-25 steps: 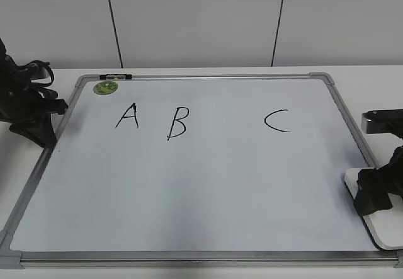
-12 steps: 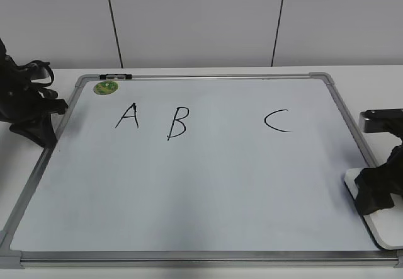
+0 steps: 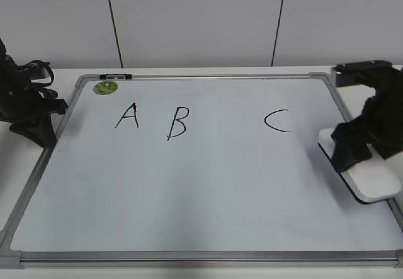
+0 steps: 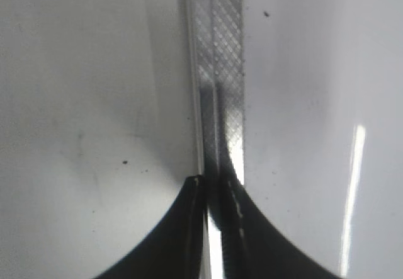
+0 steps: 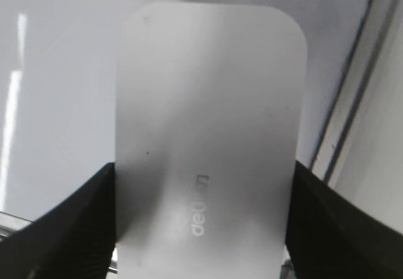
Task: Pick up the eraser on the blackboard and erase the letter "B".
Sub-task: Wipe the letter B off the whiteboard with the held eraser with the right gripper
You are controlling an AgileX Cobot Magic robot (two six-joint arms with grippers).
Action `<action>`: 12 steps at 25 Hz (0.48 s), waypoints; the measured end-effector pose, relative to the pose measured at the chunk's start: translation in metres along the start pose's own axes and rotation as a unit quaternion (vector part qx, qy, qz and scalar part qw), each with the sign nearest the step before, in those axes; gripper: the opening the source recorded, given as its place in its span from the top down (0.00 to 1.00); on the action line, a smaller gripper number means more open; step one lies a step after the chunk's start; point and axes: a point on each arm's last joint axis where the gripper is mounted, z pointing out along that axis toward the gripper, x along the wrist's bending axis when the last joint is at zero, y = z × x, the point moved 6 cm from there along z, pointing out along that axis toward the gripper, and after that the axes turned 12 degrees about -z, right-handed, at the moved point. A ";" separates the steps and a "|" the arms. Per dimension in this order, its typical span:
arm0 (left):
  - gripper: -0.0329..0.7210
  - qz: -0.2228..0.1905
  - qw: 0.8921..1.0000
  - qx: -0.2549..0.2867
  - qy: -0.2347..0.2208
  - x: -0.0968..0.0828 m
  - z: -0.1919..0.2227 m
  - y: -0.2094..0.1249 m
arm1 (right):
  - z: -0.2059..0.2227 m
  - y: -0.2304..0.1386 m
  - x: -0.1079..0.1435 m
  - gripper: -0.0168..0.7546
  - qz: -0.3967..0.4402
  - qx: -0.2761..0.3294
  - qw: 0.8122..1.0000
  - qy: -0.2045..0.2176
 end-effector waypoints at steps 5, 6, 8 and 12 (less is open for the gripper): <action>0.89 0.000 1.000 0.000 0.000 0.000 0.000 0.000 | -0.029 0.047 0.029 0.29 -0.065 -0.045 0.997 -0.003; 0.89 0.000 1.000 0.000 0.000 0.000 0.000 0.000 | -0.033 0.055 0.033 0.29 -0.074 -0.051 0.996 -0.003; 0.89 0.000 1.000 0.000 0.000 0.000 0.000 0.000 | -0.042 0.075 0.041 0.29 -0.090 -0.065 0.994 -0.002; 0.89 0.000 1.000 0.000 0.000 0.000 0.000 0.000 | -0.042 0.108 0.050 0.29 -0.111 -0.078 0.991 -0.001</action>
